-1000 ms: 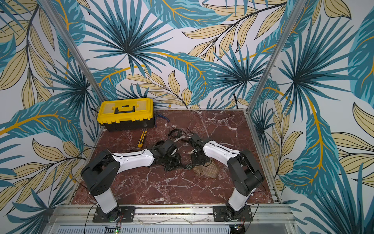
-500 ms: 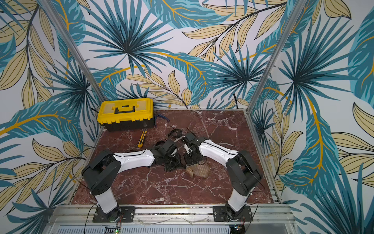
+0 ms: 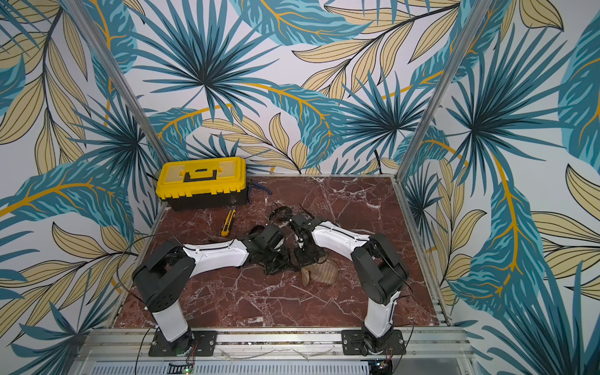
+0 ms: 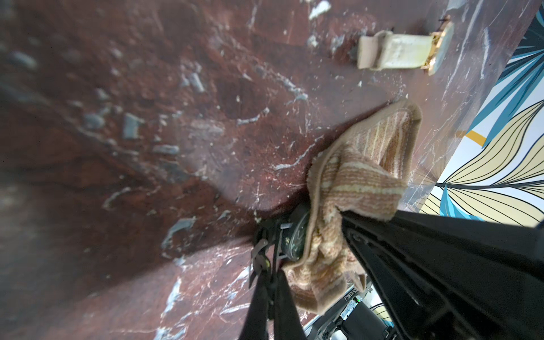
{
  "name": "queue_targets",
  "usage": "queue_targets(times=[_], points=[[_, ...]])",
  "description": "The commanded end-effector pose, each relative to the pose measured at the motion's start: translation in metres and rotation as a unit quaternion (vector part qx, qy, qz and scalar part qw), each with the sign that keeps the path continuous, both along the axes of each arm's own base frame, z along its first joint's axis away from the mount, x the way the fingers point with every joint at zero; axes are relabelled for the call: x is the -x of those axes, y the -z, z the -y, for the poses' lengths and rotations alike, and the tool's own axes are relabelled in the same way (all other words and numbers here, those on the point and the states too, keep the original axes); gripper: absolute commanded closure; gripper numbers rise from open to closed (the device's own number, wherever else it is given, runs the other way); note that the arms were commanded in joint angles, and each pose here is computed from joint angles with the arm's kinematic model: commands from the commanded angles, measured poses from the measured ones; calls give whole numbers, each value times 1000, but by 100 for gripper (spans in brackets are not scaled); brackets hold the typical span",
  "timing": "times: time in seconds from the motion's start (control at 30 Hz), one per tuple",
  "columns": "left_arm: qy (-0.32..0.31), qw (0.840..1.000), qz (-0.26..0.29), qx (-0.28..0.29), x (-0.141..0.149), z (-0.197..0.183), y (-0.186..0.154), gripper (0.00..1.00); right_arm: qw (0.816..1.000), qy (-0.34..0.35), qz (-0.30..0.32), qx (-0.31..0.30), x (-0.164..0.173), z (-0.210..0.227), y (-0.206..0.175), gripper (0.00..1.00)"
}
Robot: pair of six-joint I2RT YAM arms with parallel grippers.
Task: Wipe the watch dial
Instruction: Wipe the dirt from the watch dial.
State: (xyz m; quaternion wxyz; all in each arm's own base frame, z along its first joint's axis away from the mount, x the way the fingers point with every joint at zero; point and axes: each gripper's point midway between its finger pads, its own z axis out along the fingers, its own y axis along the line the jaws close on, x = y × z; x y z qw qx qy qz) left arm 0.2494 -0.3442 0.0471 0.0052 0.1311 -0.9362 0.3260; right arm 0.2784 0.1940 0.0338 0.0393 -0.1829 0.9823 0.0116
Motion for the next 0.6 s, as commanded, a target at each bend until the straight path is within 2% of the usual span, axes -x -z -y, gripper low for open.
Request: queue_targets(times=[0.0,0.13,0.37,0.57], points=[[-1,1000,-2,5,-2,2,1,100,998,19,-12,51,14,30,3,100],[0,1000,-2,7,-2,3,0,100,999,21,2,44,15,31,-11,100],[3,1000,-6,8,-1,5,2,100,998,-35,21,-57,21,-14,-38,100],[2,1000,-7,7,-1,5,3,100,996,-50,-24,-69,26,-31,-20,100]])
